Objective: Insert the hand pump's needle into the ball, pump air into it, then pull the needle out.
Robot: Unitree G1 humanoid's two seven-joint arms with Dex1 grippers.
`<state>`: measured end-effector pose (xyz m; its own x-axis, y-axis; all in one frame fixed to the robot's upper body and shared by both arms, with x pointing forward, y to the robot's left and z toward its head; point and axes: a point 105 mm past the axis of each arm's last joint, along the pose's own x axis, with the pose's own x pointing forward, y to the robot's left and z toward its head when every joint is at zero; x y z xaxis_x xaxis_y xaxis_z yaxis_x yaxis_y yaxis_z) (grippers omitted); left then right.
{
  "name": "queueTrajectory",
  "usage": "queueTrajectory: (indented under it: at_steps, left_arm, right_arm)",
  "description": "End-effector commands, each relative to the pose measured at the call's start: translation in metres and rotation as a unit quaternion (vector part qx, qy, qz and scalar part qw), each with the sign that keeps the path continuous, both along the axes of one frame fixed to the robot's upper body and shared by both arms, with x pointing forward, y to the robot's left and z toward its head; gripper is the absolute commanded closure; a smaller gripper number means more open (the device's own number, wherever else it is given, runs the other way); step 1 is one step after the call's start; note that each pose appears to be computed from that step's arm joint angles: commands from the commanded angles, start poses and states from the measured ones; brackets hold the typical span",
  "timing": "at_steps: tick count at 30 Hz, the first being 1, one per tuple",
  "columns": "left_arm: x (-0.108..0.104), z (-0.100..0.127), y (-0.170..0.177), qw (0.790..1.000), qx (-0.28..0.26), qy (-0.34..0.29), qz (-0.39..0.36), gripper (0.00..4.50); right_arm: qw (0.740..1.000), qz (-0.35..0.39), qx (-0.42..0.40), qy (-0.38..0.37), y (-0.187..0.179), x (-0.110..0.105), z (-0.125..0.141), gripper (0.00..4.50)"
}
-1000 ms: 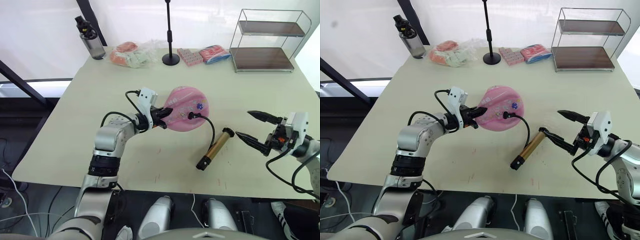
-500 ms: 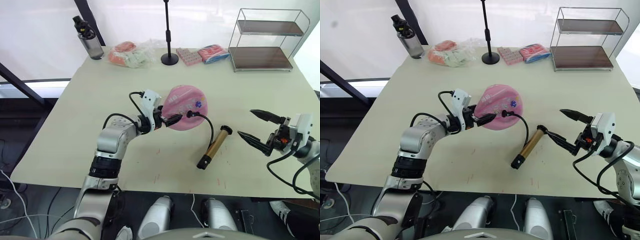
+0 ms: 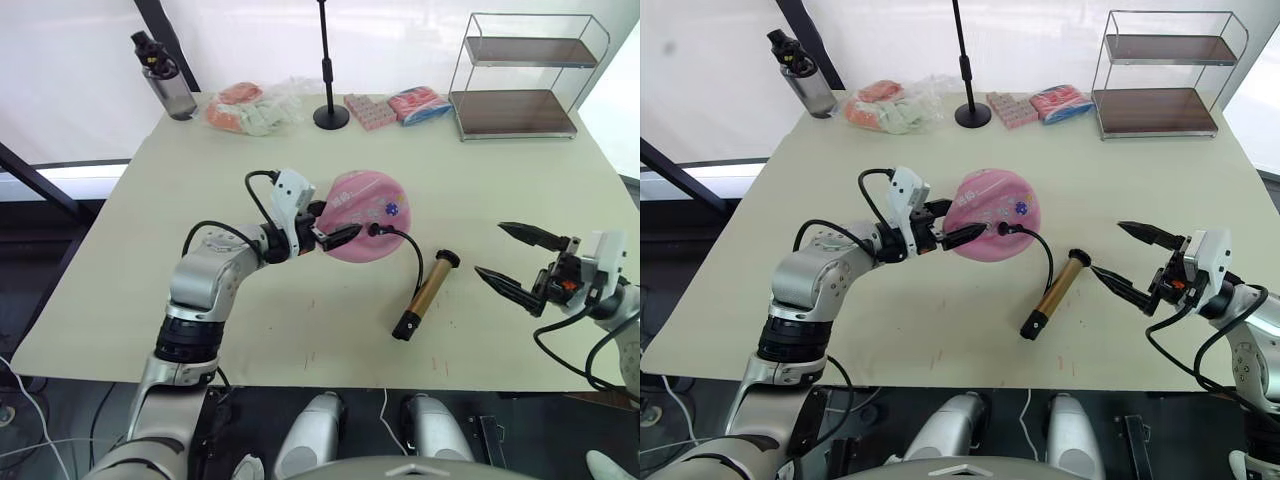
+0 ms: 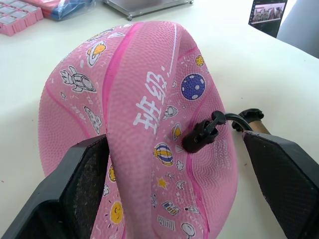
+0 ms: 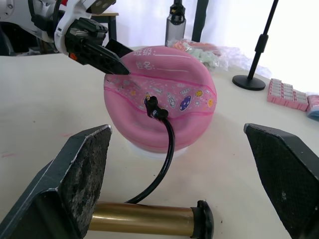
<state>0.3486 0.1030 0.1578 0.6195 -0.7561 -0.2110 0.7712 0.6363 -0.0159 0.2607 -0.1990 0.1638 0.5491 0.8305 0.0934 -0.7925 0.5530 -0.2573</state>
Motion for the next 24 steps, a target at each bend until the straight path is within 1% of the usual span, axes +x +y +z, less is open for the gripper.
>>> queueTrajectory:
  at_steps: [1,8,14,18,19,22,24]
  left_arm:
    - [-0.003,0.022,-0.001,0.999,-0.002,-0.044,-0.018,0.03]
    - [-0.005,0.034,0.002,0.997,0.003,-0.071,-0.032,0.03]
    - [-0.012,0.048,0.011,0.994,0.001,-0.103,-0.043,0.03]
    - [-0.022,0.057,0.014,0.990,-0.005,-0.126,-0.063,0.03]
    - [-0.027,0.058,0.015,0.989,-0.002,-0.131,-0.072,0.03]
    - [-0.037,0.056,0.018,0.986,0.011,-0.138,-0.092,0.03]
    - [-0.049,0.051,0.017,0.984,0.017,-0.131,-0.119,0.03]
  right_arm:
    - [1.000,0.023,0.003,-0.020,0.001,-0.007,0.011,0.00]
    - [0.998,0.046,0.017,-0.024,0.002,-0.008,0.016,0.00]
    - [0.999,0.044,0.019,-0.021,0.002,-0.006,0.012,0.00]
    - [1.000,0.027,0.000,-0.016,0.000,0.000,0.003,0.00]
    - [1.000,0.010,0.000,-0.004,-0.002,0.005,0.000,0.00]
    - [1.000,-0.015,0.007,0.015,-0.006,0.012,-0.006,0.00]
    - [0.999,-0.027,0.014,0.024,-0.006,0.016,-0.008,0.00]
